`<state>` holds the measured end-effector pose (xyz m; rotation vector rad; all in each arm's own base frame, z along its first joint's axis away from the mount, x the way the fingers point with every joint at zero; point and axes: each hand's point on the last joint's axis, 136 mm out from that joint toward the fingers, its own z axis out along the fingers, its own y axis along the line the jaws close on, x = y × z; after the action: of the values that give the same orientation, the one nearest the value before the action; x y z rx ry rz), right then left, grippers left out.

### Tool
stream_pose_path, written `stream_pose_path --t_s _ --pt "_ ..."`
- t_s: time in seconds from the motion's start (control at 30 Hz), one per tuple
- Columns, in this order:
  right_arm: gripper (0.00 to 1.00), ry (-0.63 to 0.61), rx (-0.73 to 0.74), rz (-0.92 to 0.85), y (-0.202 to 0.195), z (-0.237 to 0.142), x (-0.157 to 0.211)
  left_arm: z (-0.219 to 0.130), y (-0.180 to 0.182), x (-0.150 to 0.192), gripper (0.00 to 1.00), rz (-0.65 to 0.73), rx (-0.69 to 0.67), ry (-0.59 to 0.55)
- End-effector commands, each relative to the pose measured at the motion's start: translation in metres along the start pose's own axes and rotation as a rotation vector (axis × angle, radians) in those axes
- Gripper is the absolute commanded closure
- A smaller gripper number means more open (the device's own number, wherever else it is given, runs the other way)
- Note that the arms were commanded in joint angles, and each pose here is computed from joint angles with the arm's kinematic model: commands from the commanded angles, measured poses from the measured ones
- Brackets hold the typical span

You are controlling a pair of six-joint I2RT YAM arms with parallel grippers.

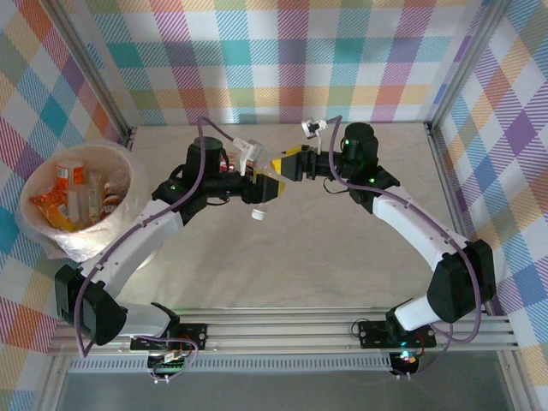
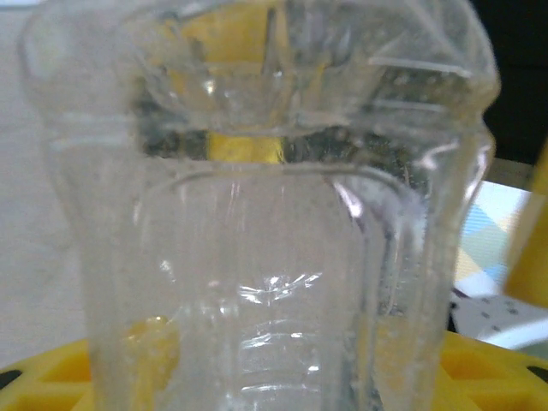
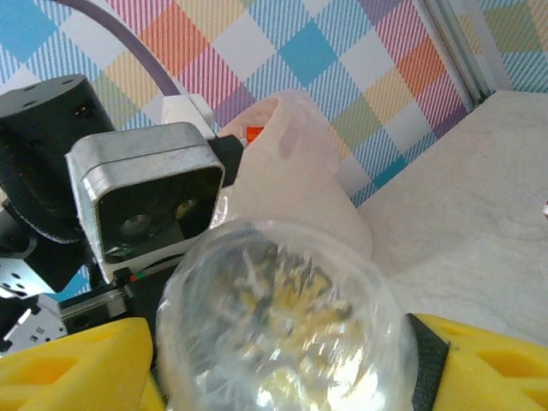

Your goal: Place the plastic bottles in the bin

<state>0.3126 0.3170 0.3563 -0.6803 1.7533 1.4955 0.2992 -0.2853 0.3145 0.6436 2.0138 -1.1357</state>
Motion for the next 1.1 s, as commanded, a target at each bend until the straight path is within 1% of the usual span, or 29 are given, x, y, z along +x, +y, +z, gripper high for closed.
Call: stream_pose_path --t_s 0.0,0.1,0.23,0.37,0.5,0.6,0.73,0.83,0.97,1.07 --pt "0.16 -0.045 0.048 -0.042 0.004 -0.004 -0.012 -0.012 0.030 -0.005 0.43 -0.032 -0.202 -0.054" --pt "0.11 -0.100 0.122 -0.090 -0.001 -0.012 -0.018 -0.027 0.052 -0.003 0.43 -0.063 -0.364 -0.051" --pt "0.00 -0.157 0.235 -0.122 -0.012 -0.025 -0.023 -0.049 0.066 -0.002 0.43 -0.076 -0.508 -0.063" --pt "0.00 -0.189 0.361 -0.130 -0.027 -0.038 -0.024 -0.091 0.078 -0.010 0.43 -0.081 -0.705 -0.109" --pt "0.00 -0.190 0.457 -0.121 -0.044 -0.045 -0.020 -0.148 0.081 -0.021 0.43 -0.075 -0.905 -0.183" --pt "0.00 -0.185 0.482 -0.111 -0.051 -0.046 -0.017 -0.192 0.081 -0.025 0.43 -0.088 -1.030 -0.258" --pt "0.00 -0.187 0.485 -0.090 -0.055 -0.045 -0.014 -0.267 0.081 -0.028 0.43 -0.143 -1.271 -0.396" --pt "0.00 -0.189 0.487 -0.084 -0.059 -0.044 -0.011 -0.308 0.073 -0.036 0.43 -0.138 -1.385 -0.478" --pt "0.00 -0.187 0.491 -0.084 -0.065 -0.040 -0.011 -0.344 0.070 -0.049 0.42 -0.124 -1.505 -0.500" --pt "0.00 -0.186 0.485 -0.086 -0.067 -0.037 -0.014 -0.364 0.081 -0.049 0.42 -0.170 -1.582 -0.480"
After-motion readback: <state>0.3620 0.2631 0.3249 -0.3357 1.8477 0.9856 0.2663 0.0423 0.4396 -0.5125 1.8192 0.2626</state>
